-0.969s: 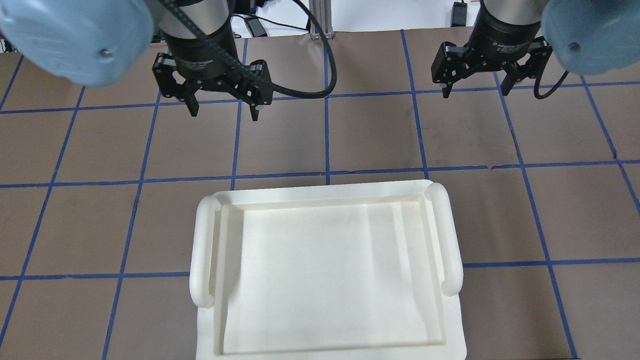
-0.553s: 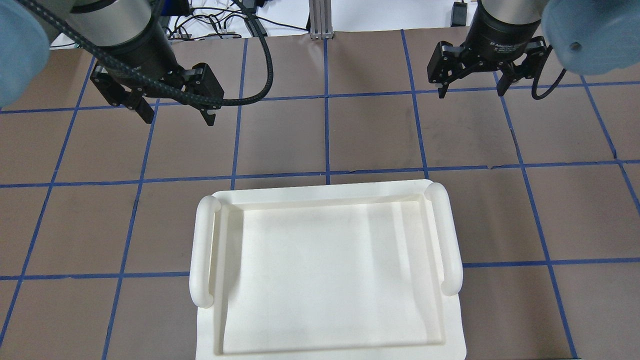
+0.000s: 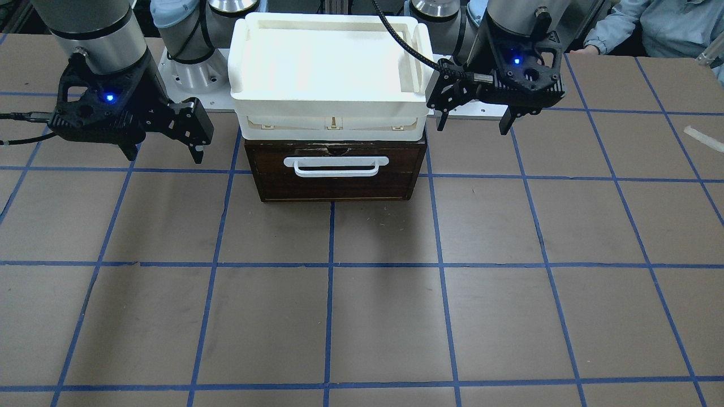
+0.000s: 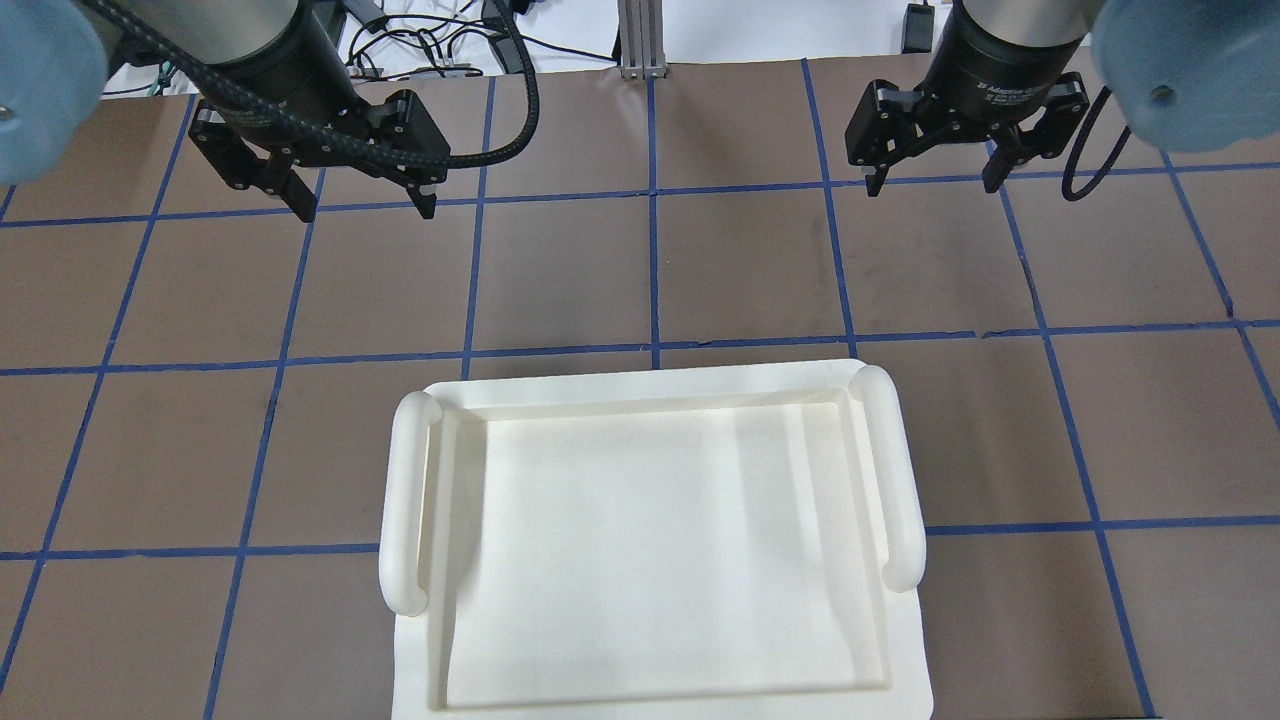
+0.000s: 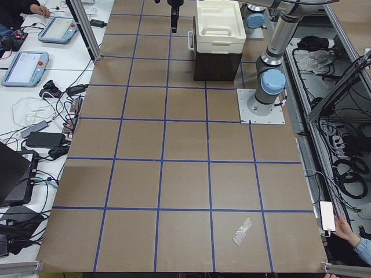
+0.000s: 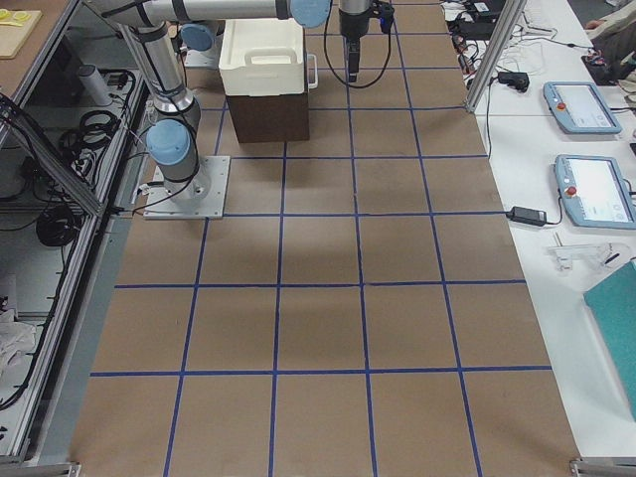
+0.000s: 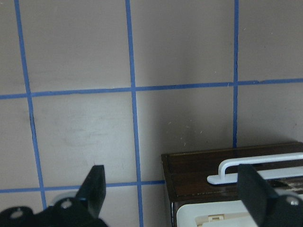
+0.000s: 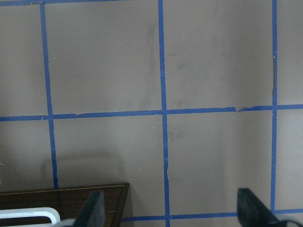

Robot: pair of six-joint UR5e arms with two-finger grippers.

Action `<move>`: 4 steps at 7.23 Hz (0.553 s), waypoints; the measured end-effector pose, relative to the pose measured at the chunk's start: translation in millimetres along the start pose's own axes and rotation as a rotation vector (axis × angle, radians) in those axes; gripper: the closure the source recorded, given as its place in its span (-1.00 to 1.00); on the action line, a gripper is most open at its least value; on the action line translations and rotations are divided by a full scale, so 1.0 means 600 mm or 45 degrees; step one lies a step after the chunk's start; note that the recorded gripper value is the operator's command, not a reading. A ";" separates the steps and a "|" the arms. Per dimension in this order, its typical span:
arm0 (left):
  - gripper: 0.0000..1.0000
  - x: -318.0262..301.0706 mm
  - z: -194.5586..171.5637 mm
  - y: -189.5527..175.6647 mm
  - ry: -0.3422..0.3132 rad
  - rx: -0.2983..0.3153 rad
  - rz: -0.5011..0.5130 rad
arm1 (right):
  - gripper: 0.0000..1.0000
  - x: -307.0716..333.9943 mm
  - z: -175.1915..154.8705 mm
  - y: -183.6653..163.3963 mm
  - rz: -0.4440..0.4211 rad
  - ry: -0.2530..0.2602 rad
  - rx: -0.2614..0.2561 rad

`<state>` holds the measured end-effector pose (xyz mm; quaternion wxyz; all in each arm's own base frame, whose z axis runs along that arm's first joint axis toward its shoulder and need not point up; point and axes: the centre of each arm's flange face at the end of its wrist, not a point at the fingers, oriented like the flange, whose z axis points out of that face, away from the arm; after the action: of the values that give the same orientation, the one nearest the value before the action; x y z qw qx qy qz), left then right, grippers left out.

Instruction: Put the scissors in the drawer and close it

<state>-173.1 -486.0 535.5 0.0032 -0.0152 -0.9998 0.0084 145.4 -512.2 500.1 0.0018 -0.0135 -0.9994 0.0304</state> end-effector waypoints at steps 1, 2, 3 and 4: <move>-1.00 0.000 0.001 0.003 -0.008 -0.014 -0.001 | -1.00 -0.001 0.000 0.000 -0.001 -0.013 -0.002; -1.00 0.000 -0.001 0.007 -0.009 -0.017 -0.002 | -1.00 -0.001 0.001 0.001 -0.002 -0.014 -0.008; -1.00 0.000 -0.003 0.011 -0.010 -0.020 -0.003 | -1.00 -0.001 0.003 0.002 -0.004 -0.010 -0.017; -1.00 0.000 -0.004 0.015 -0.009 -0.026 -0.004 | -1.00 -0.001 0.004 0.003 -0.005 -0.006 -0.024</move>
<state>-173.1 -476.9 537.7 -0.0004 -0.0138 -0.9999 -0.0020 146.0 -510.7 497.4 -0.0006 -0.0116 -0.9997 0.0212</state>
